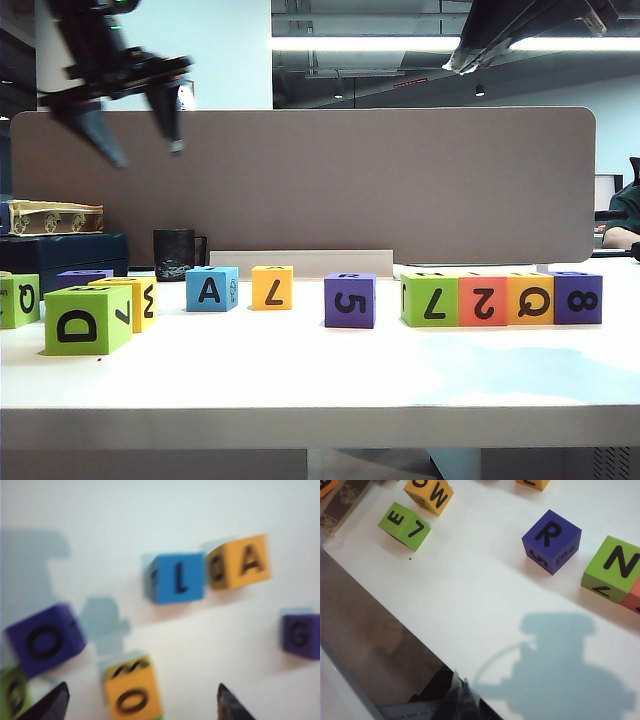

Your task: Select the appropriate blocks from the scattered letter blocks on the table and arrange them in a row to spell out "LEARNING".

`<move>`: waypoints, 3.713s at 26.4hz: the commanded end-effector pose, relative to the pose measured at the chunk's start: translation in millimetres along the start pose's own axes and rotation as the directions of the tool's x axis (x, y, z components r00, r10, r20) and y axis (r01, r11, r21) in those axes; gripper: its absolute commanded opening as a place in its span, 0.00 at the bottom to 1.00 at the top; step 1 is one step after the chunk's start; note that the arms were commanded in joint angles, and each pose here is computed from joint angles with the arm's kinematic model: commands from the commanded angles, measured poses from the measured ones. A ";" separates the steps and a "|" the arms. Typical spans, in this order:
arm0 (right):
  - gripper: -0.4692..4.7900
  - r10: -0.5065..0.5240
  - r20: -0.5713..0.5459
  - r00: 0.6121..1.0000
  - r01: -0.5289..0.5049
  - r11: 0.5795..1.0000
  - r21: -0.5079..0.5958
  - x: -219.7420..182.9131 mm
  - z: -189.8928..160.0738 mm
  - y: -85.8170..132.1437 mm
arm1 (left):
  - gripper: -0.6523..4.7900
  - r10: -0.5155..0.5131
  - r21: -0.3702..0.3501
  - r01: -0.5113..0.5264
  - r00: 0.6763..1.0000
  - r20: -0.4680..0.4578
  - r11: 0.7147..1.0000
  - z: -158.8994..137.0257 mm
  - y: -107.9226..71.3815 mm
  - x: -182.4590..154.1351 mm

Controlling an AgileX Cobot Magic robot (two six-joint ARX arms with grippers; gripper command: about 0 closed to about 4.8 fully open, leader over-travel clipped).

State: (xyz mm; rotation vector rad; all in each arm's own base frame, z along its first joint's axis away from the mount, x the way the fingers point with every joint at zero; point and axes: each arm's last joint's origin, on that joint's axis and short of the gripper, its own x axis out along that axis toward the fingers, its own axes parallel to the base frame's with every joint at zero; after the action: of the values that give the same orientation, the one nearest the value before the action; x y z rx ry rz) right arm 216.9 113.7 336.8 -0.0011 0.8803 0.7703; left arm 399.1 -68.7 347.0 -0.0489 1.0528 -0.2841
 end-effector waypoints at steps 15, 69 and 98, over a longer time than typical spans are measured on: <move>0.09 0.003 0.003 1.000 -0.003 1.000 -0.005 -1.7 0.5 1.3 | 0.80 -0.037 0.052 0.030 0.991 0.132 0.998 11.1 -102.8 112.3; 0.09 0.003 0.025 1.000 -0.003 1.000 -0.015 -1.6 2.8 1.3 | 0.61 0.038 -0.102 -0.036 0.999 0.024 0.994 -4.5 -96.6 177.2; 0.09 0.004 0.024 1.000 -0.003 1.000 -0.014 -1.6 2.7 1.3 | 0.61 -0.040 0.073 0.058 0.972 -0.233 0.996 -20.4 -135.7 134.2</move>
State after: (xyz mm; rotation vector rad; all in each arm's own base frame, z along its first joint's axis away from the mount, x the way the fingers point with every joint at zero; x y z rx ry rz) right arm 217.2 113.8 337.1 -0.0015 0.8743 0.7708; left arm 417.6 -229.4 242.7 0.0340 1.2785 -0.3774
